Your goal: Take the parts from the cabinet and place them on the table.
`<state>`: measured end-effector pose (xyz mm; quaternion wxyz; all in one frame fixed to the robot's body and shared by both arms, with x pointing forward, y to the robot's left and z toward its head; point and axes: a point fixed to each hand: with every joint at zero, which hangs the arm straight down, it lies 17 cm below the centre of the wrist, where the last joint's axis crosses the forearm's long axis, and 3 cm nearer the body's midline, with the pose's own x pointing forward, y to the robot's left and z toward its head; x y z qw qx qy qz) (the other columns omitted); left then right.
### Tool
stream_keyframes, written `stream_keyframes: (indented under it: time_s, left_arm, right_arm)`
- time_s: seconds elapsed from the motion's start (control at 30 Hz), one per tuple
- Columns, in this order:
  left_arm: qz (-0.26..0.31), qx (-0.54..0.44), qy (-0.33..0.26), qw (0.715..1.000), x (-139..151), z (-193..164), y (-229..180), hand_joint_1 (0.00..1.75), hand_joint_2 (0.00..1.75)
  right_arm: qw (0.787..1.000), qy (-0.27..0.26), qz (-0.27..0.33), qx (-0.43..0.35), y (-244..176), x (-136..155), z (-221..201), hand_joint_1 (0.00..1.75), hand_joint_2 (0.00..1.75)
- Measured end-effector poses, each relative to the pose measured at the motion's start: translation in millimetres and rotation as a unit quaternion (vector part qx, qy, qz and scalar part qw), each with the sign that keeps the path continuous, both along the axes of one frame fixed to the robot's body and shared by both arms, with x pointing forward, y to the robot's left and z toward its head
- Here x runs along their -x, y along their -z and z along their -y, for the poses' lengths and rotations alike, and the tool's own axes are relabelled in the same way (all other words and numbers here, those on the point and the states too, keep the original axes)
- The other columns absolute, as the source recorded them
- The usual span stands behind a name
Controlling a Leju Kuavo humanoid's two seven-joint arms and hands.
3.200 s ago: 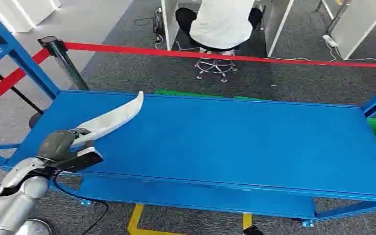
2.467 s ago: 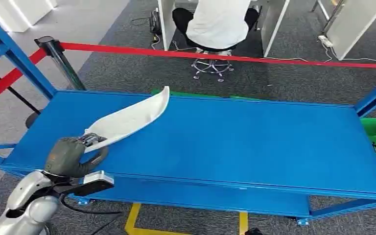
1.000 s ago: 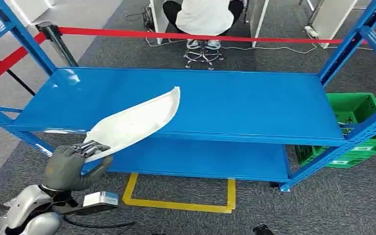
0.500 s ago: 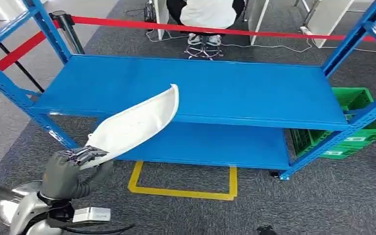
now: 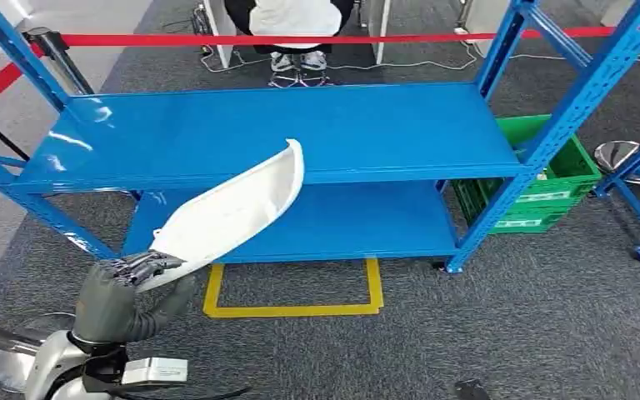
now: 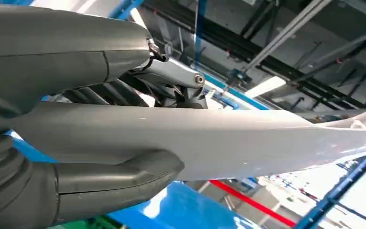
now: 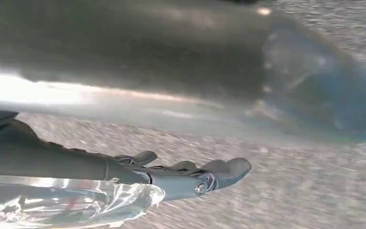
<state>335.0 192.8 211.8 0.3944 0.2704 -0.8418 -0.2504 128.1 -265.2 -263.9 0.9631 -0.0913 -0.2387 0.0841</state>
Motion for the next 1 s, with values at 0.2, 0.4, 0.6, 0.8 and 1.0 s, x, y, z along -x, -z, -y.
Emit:
stream_keyframes:
  time_s: [0.2, 0.4, 0.6, 0.8, 1.0]
  left_arm:
    - [0.004, 0.008, 0.003, 1.0, -6.5, 2.2, -5.6, 1.75, 1.75]
    - [-0.014, 0.026, 0.01, 1.0, -12.8, 6.7, 0.8, 1.75, 1.75]
    - [-0.03, 0.039, 0.017, 0.999, -15.6, 11.7, 8.8, 1.75, 1.75]
    - [-0.03, 0.046, 0.016, 0.998, -17.2, 12.9, 7.4, 1.75, 1.75]
    - [-0.034, 0.047, 0.016, 0.998, -18.0, 12.8, 10.5, 1.75, 1.75]
  right_arm:
    - [1.0, 0.011, 0.0, -0.002, -0.1, -1.1, 1.9, 0.0, 0.0]
    - [1.0, 0.017, 0.0, -0.003, 1.1, 8.4, 4.5, 0.0, 0.0]
    - [1.0, 0.019, -0.008, -0.002, 2.4, 11.4, 5.7, 0.0, 0.0]
    - [1.0, 0.021, -0.007, -0.002, 2.0, 9.0, 6.3, 0.0, 0.0]
    - [1.0, 0.023, -0.006, -0.001, 1.9, 7.9, 7.2, 0.0, 0.0]
